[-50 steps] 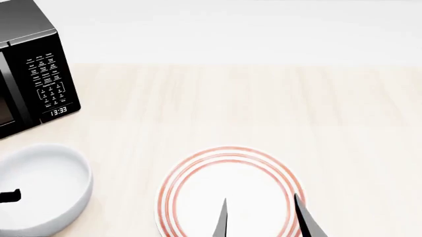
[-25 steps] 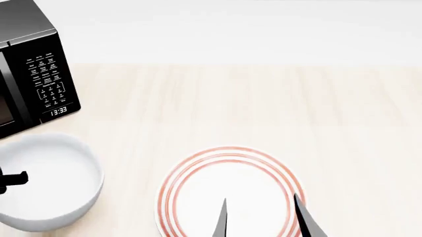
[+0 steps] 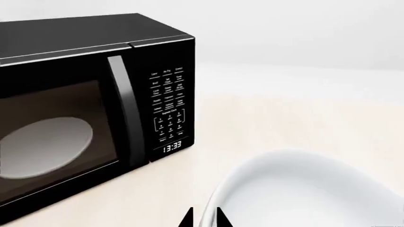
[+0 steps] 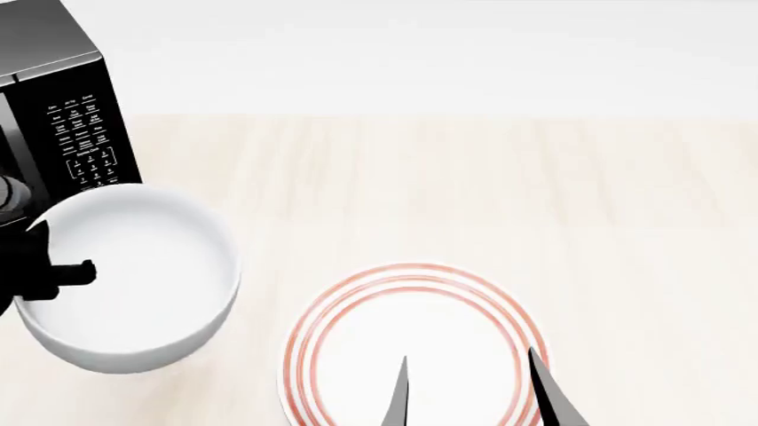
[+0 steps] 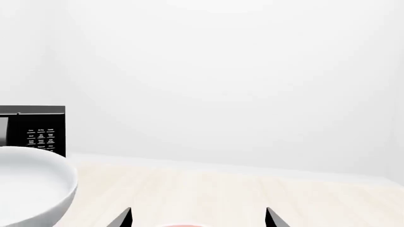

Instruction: Pick up the white bowl and put it on the plate.

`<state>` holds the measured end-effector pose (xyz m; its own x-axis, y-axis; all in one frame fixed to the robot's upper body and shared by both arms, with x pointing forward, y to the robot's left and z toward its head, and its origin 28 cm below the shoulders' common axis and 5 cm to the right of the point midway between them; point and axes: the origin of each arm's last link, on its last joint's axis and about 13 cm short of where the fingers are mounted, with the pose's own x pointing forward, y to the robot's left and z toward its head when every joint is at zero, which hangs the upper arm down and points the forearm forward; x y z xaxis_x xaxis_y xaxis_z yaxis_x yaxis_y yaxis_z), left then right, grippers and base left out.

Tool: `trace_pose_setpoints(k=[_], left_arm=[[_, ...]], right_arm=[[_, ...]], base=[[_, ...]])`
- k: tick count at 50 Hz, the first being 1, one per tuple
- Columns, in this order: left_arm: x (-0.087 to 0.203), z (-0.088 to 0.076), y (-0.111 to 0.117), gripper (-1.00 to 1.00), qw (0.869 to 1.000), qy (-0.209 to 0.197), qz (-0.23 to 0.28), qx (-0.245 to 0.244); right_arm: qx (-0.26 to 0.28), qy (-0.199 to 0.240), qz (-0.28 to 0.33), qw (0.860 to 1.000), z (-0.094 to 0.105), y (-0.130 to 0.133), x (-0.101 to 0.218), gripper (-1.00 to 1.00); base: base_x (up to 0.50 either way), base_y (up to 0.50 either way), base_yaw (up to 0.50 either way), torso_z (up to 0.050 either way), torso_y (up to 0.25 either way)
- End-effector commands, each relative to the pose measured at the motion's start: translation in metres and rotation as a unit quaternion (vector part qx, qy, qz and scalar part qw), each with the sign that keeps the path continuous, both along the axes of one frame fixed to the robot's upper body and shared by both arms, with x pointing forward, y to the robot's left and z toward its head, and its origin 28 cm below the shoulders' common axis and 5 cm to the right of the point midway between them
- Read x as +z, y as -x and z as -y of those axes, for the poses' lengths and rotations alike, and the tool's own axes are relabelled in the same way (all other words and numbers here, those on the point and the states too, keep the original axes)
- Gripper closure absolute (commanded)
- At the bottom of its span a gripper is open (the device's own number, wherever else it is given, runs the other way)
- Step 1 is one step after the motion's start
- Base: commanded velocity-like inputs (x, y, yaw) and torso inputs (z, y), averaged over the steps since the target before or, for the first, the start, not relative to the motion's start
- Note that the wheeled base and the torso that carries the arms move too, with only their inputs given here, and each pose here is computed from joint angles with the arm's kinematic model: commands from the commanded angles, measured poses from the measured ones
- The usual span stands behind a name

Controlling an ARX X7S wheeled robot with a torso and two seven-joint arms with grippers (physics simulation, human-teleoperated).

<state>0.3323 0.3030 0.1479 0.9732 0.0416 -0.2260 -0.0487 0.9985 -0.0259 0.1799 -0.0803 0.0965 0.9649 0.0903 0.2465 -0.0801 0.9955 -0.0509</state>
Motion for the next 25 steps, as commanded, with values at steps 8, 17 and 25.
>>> trace_pose_setpoints(k=[8,17,25], left_arm=[[0.026,0.045,-0.022,1.00,0.997,0.042,0.025,-0.061],[0.029,0.066,-0.030,1.00,0.994,0.067,0.029,-0.082],[0.019,0.078,-0.036,1.00,0.992,0.089,0.017,-0.085]], right_arm=[[-0.006,0.004,0.006,1.000,0.001,-0.001,0.000,-1.00],[-0.007,0.003,0.007,1.000,0.002,-0.002,0.001,-1.00],[-0.007,0.003,0.006,1.000,0.002,-0.002,0.000,-1.00]], base=[[0.00,0.00,0.00,0.000,0.000],[0.00,0.00,0.00,0.000,0.001],[0.00,0.00,0.00,0.000,0.000]])
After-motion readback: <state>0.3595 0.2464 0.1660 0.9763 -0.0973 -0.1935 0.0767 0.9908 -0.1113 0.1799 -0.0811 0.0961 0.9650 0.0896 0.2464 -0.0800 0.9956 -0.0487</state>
